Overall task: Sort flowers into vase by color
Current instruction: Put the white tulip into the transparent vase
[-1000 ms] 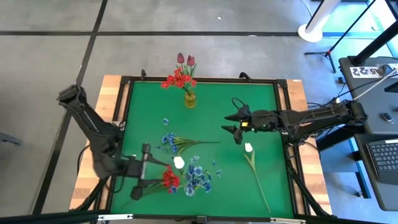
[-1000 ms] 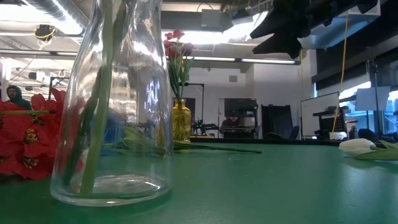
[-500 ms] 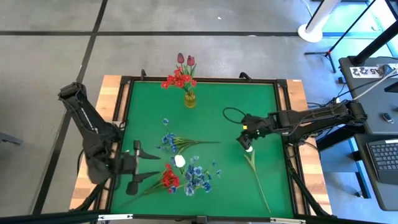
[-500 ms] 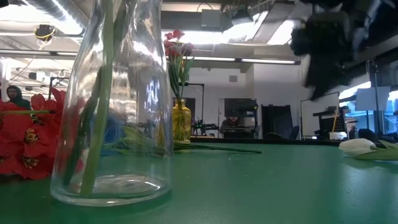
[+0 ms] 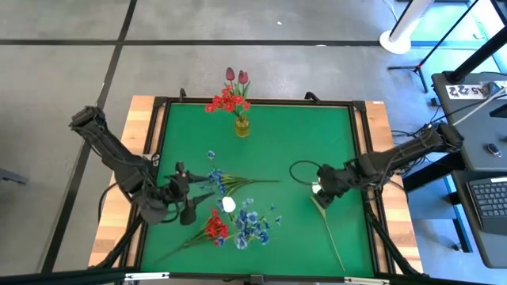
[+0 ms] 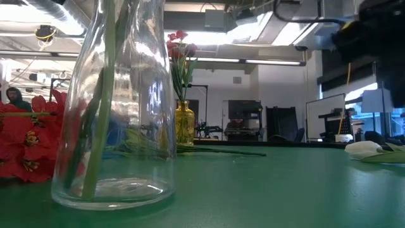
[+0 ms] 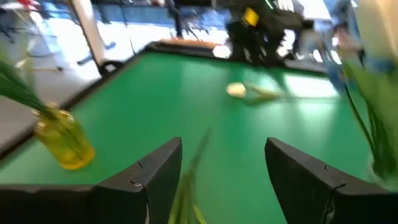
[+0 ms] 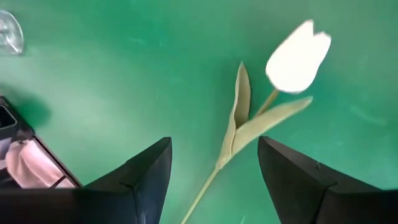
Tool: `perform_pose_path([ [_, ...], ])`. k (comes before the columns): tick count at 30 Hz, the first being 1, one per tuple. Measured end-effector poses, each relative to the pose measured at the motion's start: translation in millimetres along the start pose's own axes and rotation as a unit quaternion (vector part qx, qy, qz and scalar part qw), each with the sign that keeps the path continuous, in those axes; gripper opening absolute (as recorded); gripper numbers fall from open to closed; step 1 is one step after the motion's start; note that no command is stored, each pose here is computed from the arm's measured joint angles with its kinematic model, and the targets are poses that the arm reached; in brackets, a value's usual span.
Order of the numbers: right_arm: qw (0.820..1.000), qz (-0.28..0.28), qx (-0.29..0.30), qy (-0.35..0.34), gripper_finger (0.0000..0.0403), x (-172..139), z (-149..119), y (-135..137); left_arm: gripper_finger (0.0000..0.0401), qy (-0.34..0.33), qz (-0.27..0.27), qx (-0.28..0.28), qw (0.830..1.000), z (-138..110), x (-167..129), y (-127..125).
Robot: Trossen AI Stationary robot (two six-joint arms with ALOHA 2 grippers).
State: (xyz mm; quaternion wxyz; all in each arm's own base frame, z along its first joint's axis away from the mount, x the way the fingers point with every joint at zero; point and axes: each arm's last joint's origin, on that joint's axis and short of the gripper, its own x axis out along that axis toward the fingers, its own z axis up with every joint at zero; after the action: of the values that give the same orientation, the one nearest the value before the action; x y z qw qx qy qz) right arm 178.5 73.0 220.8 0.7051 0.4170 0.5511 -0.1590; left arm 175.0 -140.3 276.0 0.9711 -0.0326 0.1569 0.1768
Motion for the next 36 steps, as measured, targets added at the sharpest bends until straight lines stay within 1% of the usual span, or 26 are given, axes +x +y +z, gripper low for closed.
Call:
perform_pose_path([
  [3, 1.0, -0.014, 0.005, 0.001, 0.0237, 6, -13, 5, 0.0225, -0.018, 0.004, -0.004, 1.0, 6, -7, 7],
  [6, 0.999, -0.044, 0.007, -0.012, 0.0237, 17, -26, 9, 0.0225, -0.026, 0.003, -0.017, 1.0, 2, -11, 17],
  [9, 0.997, -0.081, 0.009, -0.008, 0.0237, 34, -37, 11, 0.0225, -0.029, -0.001, -0.041, 0.999, -14, -9, 25],
  [12, 0.992, -0.123, 0.016, 0.0, 0.0237, 52, -44, 12, 0.0225, -0.032, -0.024, -0.069, 0.997, -29, -7, 29],
  [15, 0.988, -0.155, 0.018, 0.003, 0.0237, 68, -49, 11, 0.0225, -0.048, -0.048, -0.085, 0.994, -37, -5, 30],
  [17, 0.987, -0.16, 0.02, 0.004, 0.0237, 77, -48, 12, 0.0225, -0.063, -0.06, -0.087, 0.992, -41, -4, 31],
  [21, 0.988, -0.152, 0.019, 0.005, 0.0237, 90, -48, 17, 0.0225, -0.077, -0.07, -0.089, 0.991, -46, -2, 31],
  [25, 0.988, -0.154, 0.02, 0.004, 0.0237, 94, -48, 17, 0.0225, -0.078, -0.072, -0.091, 0.99, -47, -2, 31],
  [29, 0.985, -0.169, 0.03, 0.003, 0.0236, 93, -48, 15, 0.0225, -0.078, -0.072, -0.091, 0.99, -47, -2, 31],
  [32, 0.985, -0.171, 0.03, 0.002, 0.0217, 93, -48, 14, 0.0225, -0.078, -0.071, -0.093, 0.99, -46, -2, 31],
  [34, 0.984, -0.174, 0.028, 0.001, 0.0189, 93, -48, 14, 0.0225, -0.079, -0.067, -0.094, 0.99, -46, 0, 32],
  [36, 0.984, -0.177, 0.021, 0.003, 0.0148, 93, -48, 13, 0.0225, -0.079, -0.063, -0.095, 0.99, -46, 1, 33],
])
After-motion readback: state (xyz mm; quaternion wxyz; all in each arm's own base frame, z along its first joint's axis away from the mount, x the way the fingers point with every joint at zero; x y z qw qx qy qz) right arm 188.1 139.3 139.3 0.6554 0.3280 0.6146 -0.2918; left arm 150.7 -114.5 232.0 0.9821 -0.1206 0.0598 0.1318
